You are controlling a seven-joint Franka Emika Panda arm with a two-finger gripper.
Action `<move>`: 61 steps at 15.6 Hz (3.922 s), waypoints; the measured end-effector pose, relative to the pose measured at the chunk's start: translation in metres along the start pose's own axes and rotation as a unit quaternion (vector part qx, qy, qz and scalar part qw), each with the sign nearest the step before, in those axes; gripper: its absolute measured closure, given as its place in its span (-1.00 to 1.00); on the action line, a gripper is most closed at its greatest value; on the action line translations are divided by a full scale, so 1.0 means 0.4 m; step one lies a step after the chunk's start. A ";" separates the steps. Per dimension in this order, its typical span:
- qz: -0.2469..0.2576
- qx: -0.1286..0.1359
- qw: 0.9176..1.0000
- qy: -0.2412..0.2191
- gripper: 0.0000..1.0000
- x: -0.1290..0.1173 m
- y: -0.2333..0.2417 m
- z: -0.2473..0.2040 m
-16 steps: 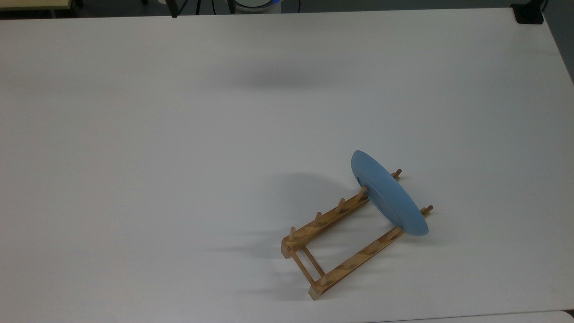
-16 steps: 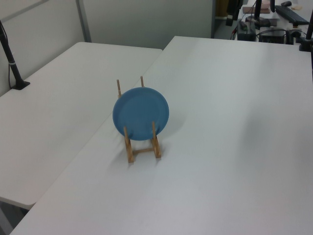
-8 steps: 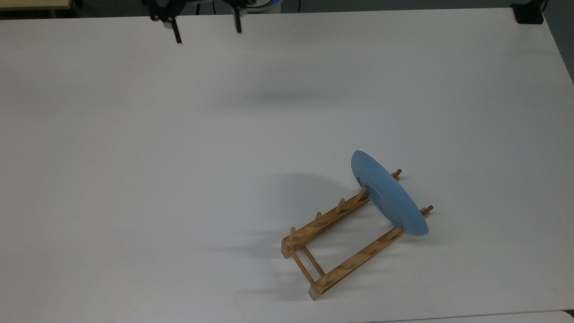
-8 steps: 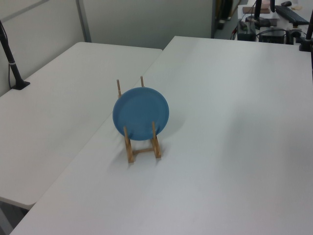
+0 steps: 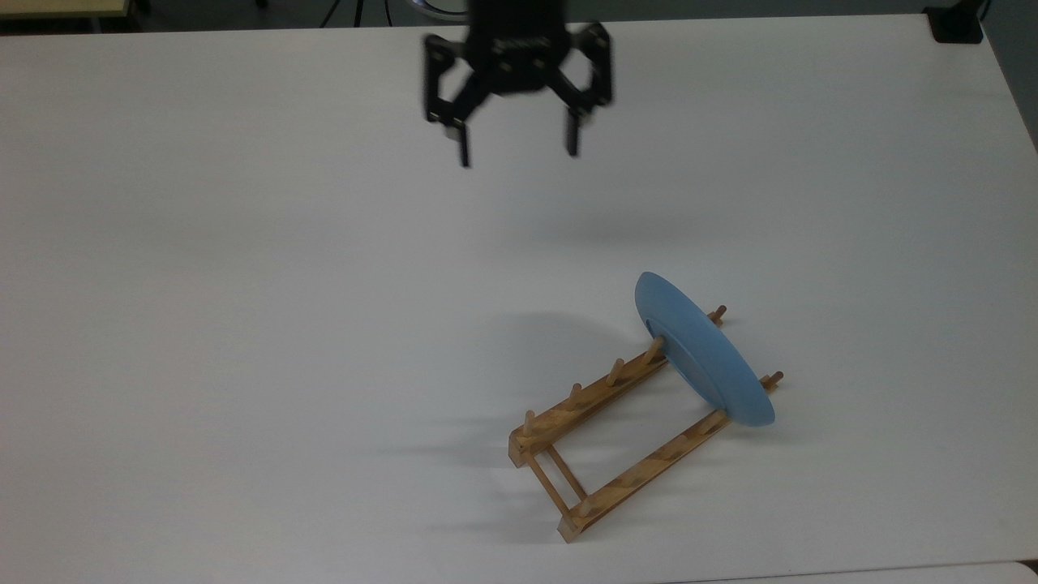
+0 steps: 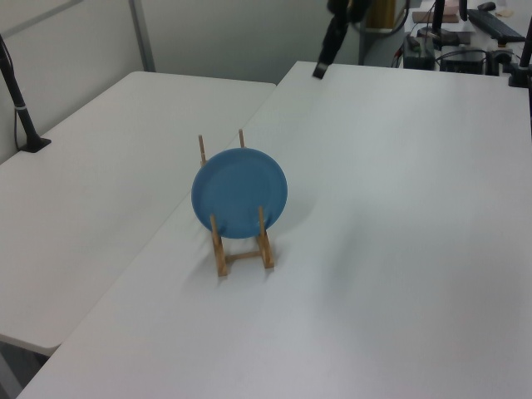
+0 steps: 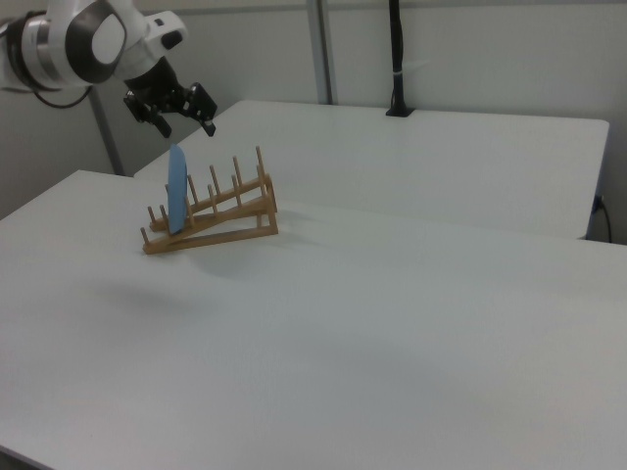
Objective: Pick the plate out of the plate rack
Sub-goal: 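Move the open gripper down toward the rim of the blue plate, then close the gripper on the plate rim and lift it off the rack, then carry the blue plate away from the rack and lower it flat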
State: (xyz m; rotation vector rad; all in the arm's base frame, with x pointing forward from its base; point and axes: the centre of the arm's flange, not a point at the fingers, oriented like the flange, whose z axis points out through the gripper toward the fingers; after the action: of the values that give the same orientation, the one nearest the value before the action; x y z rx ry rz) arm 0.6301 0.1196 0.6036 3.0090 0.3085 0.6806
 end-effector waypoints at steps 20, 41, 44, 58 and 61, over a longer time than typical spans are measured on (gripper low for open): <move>0.064 -0.038 0.995 0.062 -0.25 0.017 -0.400 0.320; 0.131 -0.061 0.985 0.089 0.89 0.073 -0.209 0.078; 0.113 -0.052 0.992 0.016 0.89 0.044 -0.087 0.032; -0.026 0.060 0.972 -0.224 0.89 -0.300 0.584 0.197; -0.009 0.063 0.970 -0.235 0.89 -0.377 0.632 0.349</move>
State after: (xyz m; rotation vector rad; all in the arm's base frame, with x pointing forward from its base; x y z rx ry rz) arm 0.6033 -0.1578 0.4349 3.1522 0.3620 -0.0675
